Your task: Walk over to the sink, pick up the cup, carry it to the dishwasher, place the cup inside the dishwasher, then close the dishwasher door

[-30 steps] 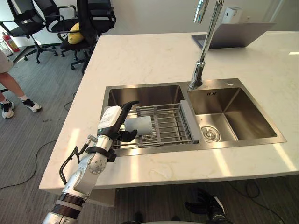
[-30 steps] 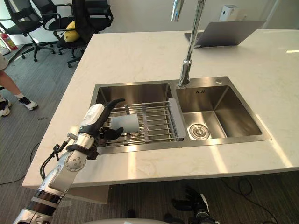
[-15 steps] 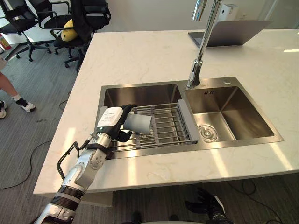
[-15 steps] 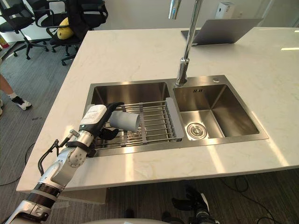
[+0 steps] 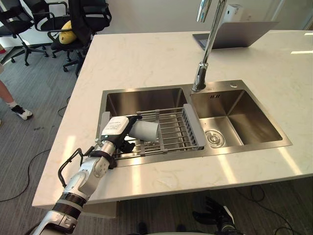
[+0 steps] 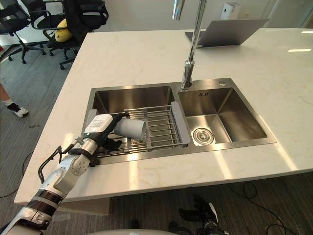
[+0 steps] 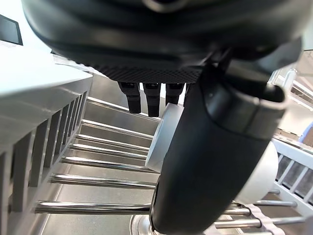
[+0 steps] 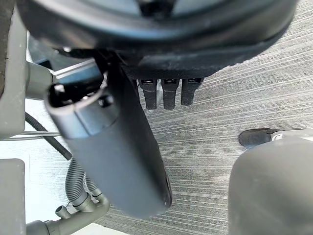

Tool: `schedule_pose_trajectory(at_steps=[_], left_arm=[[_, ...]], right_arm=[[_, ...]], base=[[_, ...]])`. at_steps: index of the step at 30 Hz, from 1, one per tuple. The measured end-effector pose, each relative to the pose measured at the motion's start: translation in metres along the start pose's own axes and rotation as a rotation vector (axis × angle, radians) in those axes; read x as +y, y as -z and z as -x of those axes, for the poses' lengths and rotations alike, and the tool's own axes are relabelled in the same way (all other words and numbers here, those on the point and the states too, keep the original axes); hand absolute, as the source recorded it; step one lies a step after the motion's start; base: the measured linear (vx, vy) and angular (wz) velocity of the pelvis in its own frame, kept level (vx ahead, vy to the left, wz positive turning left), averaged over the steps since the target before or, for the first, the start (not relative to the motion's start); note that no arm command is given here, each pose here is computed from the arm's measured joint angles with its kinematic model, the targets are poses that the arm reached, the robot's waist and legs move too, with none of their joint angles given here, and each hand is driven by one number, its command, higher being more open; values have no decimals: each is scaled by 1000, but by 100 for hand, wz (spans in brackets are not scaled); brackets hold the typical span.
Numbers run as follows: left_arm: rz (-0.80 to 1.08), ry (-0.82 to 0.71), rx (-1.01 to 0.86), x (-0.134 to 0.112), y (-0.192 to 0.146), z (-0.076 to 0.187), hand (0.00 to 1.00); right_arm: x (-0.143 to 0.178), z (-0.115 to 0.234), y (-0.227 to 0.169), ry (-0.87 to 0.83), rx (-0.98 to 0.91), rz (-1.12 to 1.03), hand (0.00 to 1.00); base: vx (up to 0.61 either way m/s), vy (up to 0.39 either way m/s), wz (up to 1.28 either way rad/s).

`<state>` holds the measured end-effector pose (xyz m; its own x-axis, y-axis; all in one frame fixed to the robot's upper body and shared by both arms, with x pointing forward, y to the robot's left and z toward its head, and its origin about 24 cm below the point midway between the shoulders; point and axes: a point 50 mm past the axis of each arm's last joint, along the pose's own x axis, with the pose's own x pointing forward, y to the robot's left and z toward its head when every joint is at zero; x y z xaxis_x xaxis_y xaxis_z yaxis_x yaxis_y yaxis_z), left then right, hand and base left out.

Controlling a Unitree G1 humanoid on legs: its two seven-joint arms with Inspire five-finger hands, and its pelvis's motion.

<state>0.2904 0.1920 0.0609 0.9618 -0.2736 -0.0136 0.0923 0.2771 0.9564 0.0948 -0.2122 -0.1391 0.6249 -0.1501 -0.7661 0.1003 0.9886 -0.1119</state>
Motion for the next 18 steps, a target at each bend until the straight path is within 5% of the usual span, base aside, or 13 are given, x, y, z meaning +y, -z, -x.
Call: schedule_pose_trajectory(at_steps=[9,10,18], left_arm=[[-64,6,-25,2,-5,-8,90],[-75,6,-30,2,-6,-9,30],[-116,-31,-57,7,-11,-14,30]], right_arm=[[2,-2,-4,-7,-13,5,90],[2,-2,-4,-7,-13,5,90],[2,-3,-6,-3,-17,5,90]], base=[[0,0,0],[0,0,0],[0,0,0]])
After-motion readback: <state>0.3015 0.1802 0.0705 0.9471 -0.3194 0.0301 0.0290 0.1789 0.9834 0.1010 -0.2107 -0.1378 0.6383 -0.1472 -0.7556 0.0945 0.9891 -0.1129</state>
